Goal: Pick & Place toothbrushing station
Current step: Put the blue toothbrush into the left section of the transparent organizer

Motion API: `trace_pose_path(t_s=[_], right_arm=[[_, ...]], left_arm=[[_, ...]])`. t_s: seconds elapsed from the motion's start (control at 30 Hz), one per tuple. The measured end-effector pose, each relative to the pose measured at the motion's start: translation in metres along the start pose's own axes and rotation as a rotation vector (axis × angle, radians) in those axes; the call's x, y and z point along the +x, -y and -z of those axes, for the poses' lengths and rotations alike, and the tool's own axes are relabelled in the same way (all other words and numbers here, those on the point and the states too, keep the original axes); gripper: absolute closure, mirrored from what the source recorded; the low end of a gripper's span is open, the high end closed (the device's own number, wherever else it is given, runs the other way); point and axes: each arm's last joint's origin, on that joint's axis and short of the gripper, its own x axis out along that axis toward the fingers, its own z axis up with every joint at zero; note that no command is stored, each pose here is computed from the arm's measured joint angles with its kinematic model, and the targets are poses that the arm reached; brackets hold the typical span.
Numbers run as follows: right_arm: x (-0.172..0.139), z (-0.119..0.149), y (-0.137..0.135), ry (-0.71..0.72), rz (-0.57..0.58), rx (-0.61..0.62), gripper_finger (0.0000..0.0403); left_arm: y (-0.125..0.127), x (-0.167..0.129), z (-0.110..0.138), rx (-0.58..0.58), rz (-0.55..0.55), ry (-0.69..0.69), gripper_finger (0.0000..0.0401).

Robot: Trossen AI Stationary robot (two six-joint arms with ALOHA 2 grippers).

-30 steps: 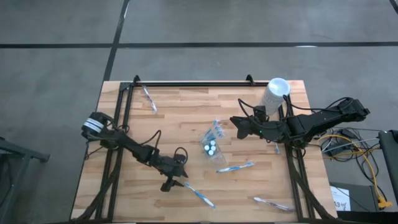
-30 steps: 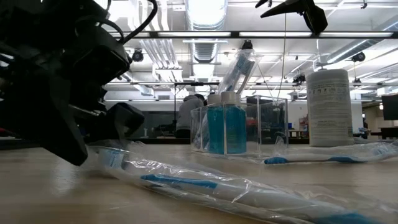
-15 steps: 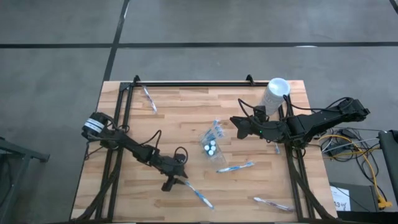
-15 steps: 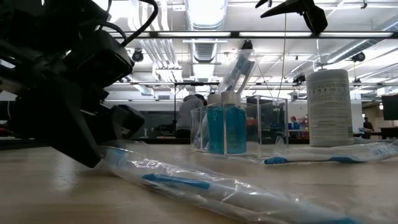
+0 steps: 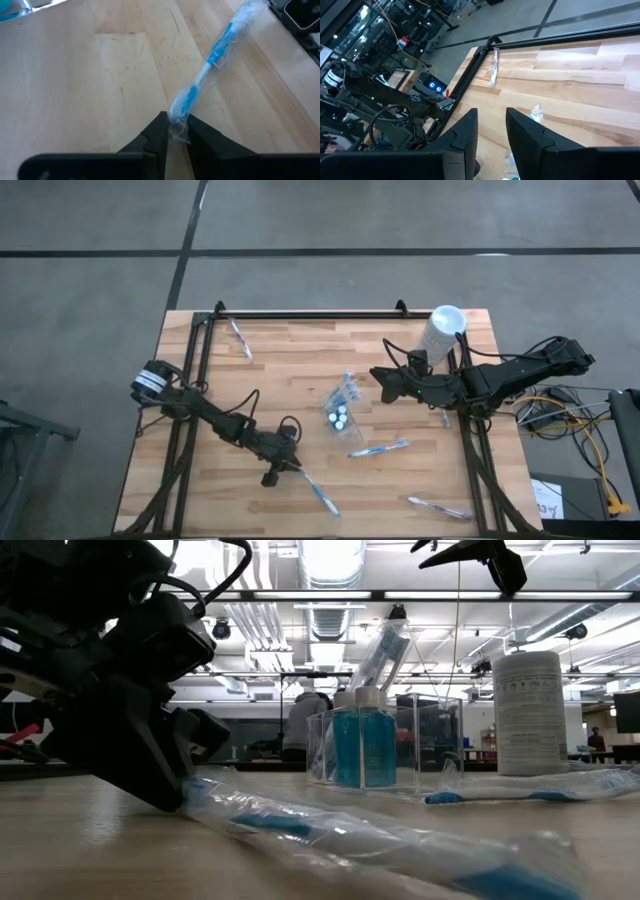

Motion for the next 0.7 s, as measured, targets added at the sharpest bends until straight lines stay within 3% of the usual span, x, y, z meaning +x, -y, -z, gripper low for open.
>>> trace_pose_path(t_s=[0.3, 0.7], right_arm=[[0.0, 0.0, 0.0, 0.0, 0.0, 0.0, 0.0305], [0.0, 0.0, 0.0, 0.0, 0.0, 0.001, 0.0305]], left_arm=[[0.001, -0.013, -0.006, 0.019, -0.066, -0.01, 0.0351], [0.004, -0.071, -0.027, -0.007, -0.228, -0.035, 0.036]])
